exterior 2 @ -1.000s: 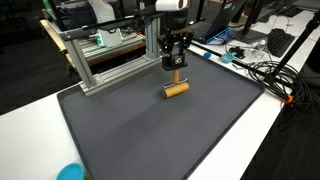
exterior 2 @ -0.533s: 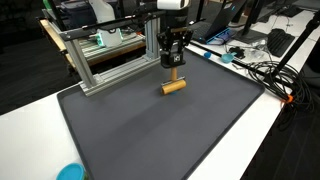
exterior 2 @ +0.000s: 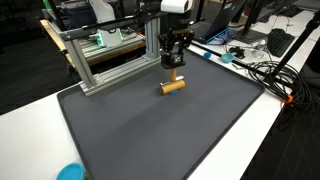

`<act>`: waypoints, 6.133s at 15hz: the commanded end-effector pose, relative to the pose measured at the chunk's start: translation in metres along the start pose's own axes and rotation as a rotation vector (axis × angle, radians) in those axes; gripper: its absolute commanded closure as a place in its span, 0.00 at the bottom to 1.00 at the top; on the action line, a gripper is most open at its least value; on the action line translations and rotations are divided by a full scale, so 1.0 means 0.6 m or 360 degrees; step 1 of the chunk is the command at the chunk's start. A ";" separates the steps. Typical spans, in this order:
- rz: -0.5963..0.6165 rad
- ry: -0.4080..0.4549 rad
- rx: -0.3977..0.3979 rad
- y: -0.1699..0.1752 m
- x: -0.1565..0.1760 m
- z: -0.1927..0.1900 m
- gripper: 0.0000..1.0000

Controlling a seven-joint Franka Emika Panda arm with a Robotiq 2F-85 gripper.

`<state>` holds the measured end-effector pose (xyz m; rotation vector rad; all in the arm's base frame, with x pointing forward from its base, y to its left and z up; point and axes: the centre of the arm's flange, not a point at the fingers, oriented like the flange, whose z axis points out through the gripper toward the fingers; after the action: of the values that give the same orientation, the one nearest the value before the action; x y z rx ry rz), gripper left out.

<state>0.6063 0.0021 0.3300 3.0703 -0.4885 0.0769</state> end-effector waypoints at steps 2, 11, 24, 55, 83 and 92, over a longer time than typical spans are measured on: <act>0.0017 -0.0208 -0.0089 -0.001 0.009 0.083 0.78; 0.0031 -0.0400 -0.0034 0.015 0.036 0.104 0.78; 0.0066 -0.0597 -0.0030 0.020 0.039 0.129 0.78; -0.0024 -0.0121 0.0027 0.033 0.047 0.004 0.78; 0.0196 -0.0150 0.0046 0.033 0.076 0.084 0.78; 0.0543 -0.0004 0.0034 0.050 0.090 0.083 0.78</act>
<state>0.6388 -0.0381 0.3177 3.0277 -0.9297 -0.0506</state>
